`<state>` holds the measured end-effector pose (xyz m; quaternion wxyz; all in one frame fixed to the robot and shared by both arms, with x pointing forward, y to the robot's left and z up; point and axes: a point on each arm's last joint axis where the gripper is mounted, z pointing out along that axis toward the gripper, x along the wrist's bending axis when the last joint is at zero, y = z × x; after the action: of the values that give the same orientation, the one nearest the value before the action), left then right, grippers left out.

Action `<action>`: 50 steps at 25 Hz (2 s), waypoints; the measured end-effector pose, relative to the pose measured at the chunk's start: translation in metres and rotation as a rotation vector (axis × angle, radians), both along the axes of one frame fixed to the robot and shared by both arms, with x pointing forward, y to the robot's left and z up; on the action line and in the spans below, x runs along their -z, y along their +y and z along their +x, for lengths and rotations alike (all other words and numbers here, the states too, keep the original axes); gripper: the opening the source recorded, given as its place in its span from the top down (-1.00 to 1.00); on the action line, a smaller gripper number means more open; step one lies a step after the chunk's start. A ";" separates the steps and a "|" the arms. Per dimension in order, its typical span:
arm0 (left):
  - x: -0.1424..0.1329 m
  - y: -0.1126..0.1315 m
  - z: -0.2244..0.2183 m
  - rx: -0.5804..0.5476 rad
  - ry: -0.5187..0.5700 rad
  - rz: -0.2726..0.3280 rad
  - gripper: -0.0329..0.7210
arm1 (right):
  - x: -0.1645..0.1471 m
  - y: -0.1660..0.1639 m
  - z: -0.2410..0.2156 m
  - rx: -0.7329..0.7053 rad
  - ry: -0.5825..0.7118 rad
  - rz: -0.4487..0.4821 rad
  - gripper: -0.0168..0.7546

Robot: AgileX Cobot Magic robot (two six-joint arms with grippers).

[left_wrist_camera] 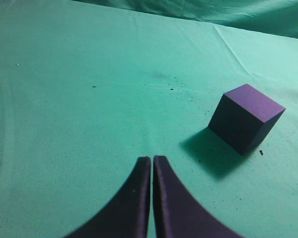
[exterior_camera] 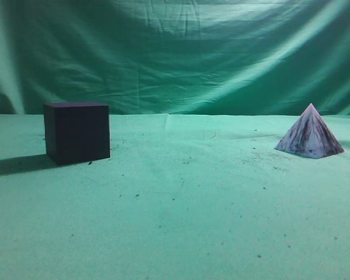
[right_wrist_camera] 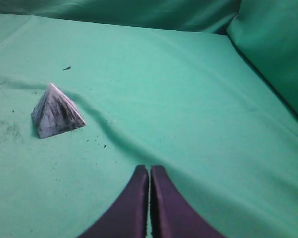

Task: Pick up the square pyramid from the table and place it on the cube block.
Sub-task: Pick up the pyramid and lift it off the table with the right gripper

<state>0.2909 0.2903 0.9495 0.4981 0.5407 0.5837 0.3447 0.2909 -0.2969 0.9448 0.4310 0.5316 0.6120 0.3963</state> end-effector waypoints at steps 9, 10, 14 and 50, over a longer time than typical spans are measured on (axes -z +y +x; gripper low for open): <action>0.000 0.000 0.000 0.000 0.000 0.000 0.91 | 0.000 0.000 0.000 0.000 0.000 0.002 0.96; 0.000 0.000 0.000 0.000 0.000 0.000 0.91 | 0.000 0.000 0.000 0.000 0.000 0.002 0.96; 0.000 0.000 0.000 0.000 0.000 0.000 0.91 | 0.000 0.000 0.000 0.000 0.000 0.002 0.96; 0.000 0.000 0.000 0.000 0.000 0.000 0.91 | -0.129 0.067 0.153 -0.382 0.700 -0.128 0.96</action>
<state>0.2909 0.2903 0.9495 0.4981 0.5407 0.5837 0.3447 0.4444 -0.2296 1.0738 0.1473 0.4831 0.8332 0.2252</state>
